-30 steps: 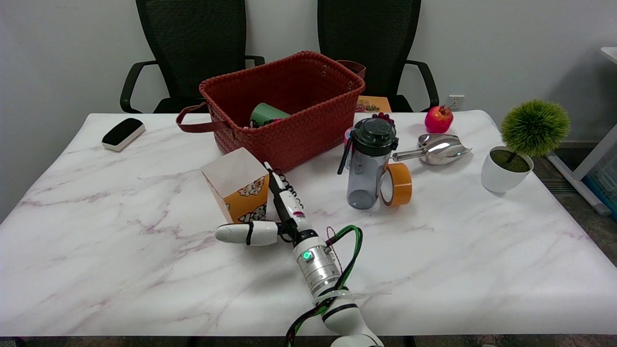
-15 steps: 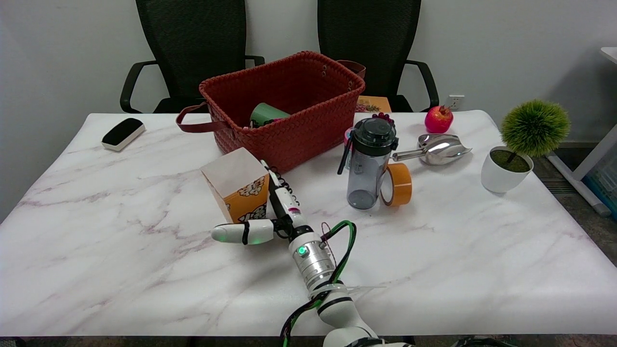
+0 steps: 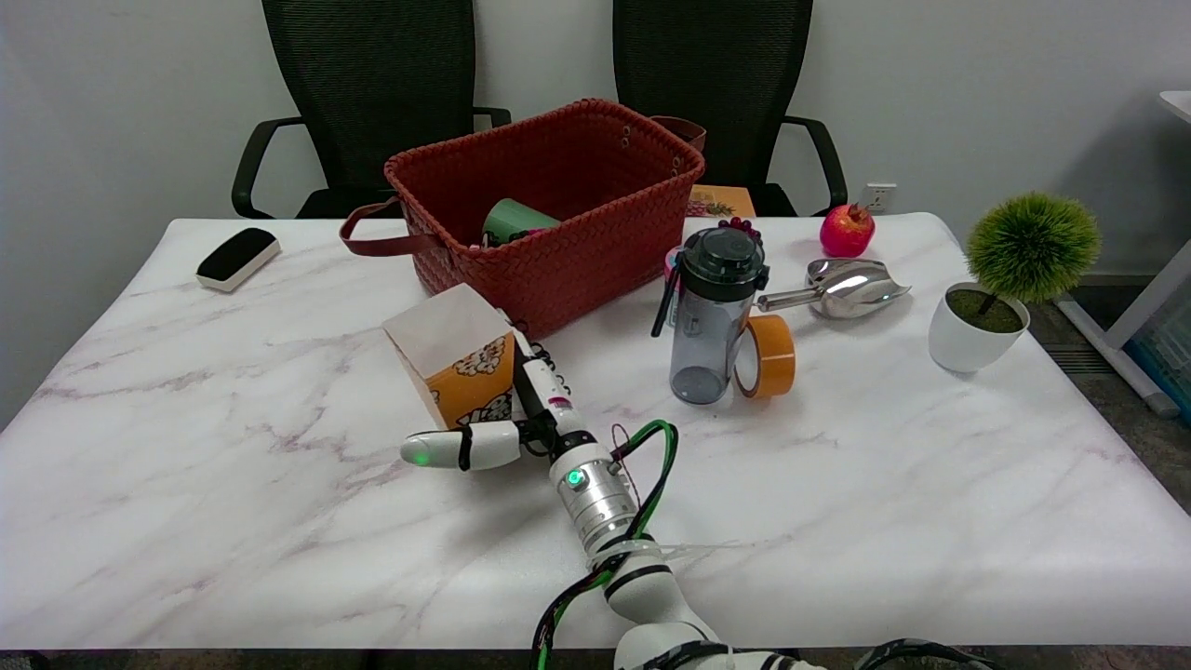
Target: Pick up the popcorn box.
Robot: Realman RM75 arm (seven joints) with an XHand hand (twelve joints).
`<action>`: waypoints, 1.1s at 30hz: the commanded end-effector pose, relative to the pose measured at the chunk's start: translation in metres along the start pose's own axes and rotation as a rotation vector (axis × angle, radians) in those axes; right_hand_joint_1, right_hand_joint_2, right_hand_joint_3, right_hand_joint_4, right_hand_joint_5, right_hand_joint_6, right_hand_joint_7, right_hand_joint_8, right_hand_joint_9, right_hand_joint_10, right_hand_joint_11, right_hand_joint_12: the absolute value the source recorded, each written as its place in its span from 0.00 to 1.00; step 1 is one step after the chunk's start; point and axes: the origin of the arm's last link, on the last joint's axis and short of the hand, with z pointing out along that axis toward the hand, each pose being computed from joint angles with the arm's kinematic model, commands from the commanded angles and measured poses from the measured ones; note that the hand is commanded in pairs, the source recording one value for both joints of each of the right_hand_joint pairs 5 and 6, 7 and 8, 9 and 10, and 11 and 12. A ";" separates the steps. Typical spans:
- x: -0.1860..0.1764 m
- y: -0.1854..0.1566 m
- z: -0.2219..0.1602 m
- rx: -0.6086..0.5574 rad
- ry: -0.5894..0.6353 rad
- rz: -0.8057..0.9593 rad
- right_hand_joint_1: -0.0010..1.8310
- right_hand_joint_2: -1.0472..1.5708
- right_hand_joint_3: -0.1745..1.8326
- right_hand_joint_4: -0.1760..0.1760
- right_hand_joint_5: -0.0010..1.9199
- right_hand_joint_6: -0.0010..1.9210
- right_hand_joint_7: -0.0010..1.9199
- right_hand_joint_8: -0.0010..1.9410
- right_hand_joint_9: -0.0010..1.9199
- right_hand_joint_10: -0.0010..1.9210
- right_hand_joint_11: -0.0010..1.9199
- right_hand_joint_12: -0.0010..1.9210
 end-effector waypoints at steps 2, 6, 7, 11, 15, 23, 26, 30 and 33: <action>-0.005 0.002 0.004 -0.023 -0.006 0.021 0.54 0.44 0.23 0.50 0.00 0.00 0.24 0.23 0.00 0.00 0.09 0.09; -0.005 0.002 0.003 -0.023 -0.002 0.022 0.55 0.44 0.25 0.50 0.05 0.05 0.34 0.34 0.02 0.02 0.16 0.16; -0.005 0.002 0.003 -0.023 0.000 0.023 0.55 0.44 0.25 0.50 0.09 0.09 0.39 0.39 0.06 0.06 0.20 0.20; -0.005 0.002 0.002 -0.023 0.003 0.025 0.56 0.46 0.25 0.50 0.27 0.27 0.58 0.58 0.18 0.18 0.37 0.37; -0.003 0.002 0.000 -0.021 0.009 0.027 0.57 0.48 0.25 0.50 0.38 0.38 0.75 0.74 0.32 0.32 0.67 0.67; 0.002 0.002 -0.004 -0.006 0.042 0.023 0.60 0.50 0.25 0.50 0.46 0.46 0.86 0.85 0.51 0.51 0.85 0.85; 0.004 0.001 -0.005 0.003 0.053 0.019 0.59 0.52 0.25 0.50 0.53 0.53 0.92 0.91 0.62 0.62 0.91 0.91; 0.010 -0.003 -0.006 0.030 0.075 0.018 0.59 0.52 0.26 0.50 0.54 0.54 0.93 0.92 0.65 0.65 0.92 0.92; 0.018 -0.013 -0.007 0.077 0.097 0.006 0.59 0.51 0.27 0.50 0.54 0.54 0.93 0.92 0.65 0.65 0.93 0.93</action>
